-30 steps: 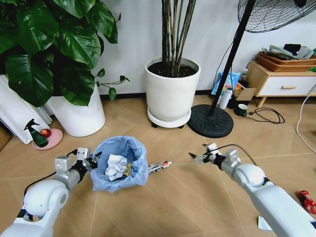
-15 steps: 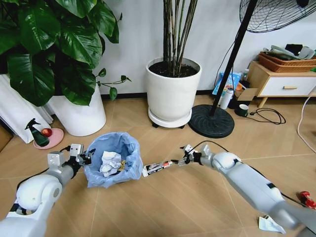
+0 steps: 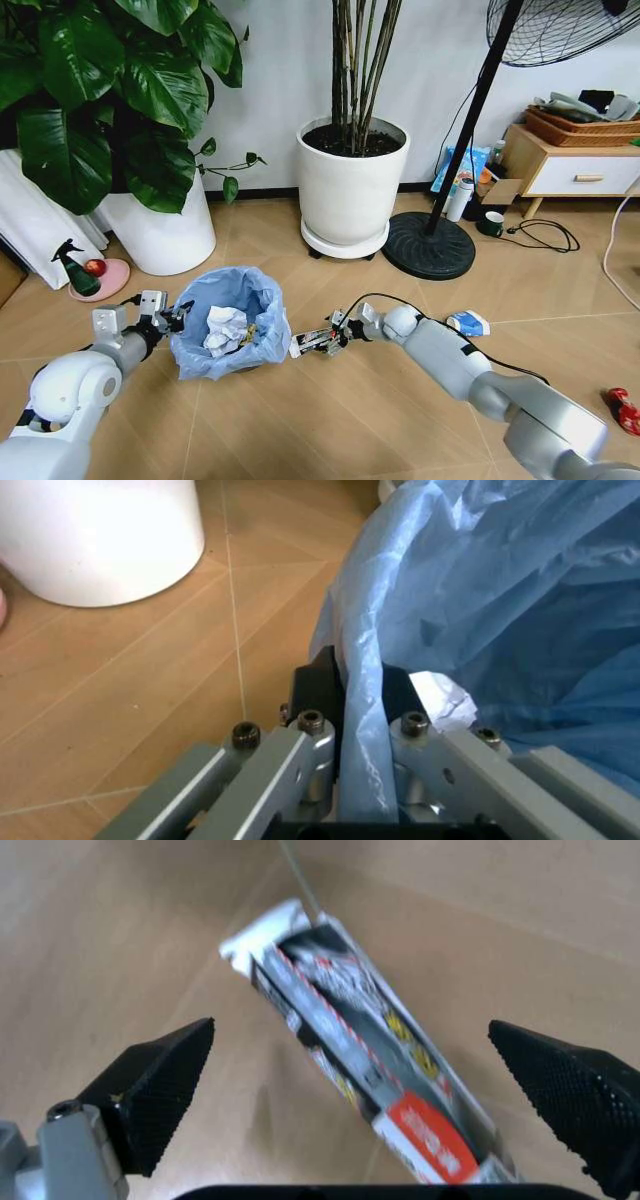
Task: Pick up the trash bin and place the garbage on the floor into it.
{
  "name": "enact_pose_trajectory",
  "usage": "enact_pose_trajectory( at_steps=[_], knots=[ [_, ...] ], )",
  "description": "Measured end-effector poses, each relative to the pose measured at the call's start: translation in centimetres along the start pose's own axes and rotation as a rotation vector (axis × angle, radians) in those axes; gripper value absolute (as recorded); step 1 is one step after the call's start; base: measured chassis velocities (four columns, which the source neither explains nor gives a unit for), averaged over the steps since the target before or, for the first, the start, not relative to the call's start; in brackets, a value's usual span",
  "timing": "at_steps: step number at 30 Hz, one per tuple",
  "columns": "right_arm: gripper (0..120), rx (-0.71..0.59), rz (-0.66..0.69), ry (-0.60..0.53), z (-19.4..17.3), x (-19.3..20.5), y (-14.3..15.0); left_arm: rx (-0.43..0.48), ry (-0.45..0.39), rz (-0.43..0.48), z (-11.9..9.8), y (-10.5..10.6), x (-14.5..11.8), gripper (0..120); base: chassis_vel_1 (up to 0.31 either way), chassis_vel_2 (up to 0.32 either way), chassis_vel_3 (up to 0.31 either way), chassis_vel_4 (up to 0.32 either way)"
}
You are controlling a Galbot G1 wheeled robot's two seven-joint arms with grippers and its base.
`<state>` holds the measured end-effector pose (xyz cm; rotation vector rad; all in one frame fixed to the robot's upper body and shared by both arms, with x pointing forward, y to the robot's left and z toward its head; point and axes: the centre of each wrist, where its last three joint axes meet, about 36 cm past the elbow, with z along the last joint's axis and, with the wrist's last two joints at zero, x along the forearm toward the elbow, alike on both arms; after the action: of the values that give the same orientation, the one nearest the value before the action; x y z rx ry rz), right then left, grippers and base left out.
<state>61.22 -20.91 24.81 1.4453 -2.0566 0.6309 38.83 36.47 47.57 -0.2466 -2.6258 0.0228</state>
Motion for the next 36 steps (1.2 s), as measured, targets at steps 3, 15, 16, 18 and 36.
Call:
enact_pose_trajectory(
  at_steps=[3, 15, 16, 18, 36],
  knots=[
    [100, -0.006, 0.007, 0.023, 0.2, 0.0, -0.5, -0.004, -0.003, 0.003, -0.2, -0.1, 0.1, 1, 0.000, 0.000, 0.000, 0.000],
    [100, -0.055, 0.044, 0.080, 1.1, -0.4, -1.5, -0.005, -0.006, 0.015, -0.1, -0.8, 0.1, 1, 0.000, 0.000, 0.000, 0.000],
    [100, -0.055, 0.044, 0.080, 1.1, -0.4, -1.5, -0.005, -0.006, 0.015, -0.1, -0.8, 0.1, 1, 0.000, 0.000, 0.000, 0.000],
    [100, -0.066, 0.051, 0.086, 1.1, -0.5, -1.5, -0.005, -0.008, 0.016, -0.1, -0.8, 0.1, 1, 0.000, 0.000, 0.000, 0.000],
    [91, -0.097, 0.107, 0.125, 1.2, -1.9, -0.7, -0.011, -0.020, 0.023, -0.5, -1.1, -0.2, 1, 0.000, 0.000, 0.000, 0.000]
  ],
)
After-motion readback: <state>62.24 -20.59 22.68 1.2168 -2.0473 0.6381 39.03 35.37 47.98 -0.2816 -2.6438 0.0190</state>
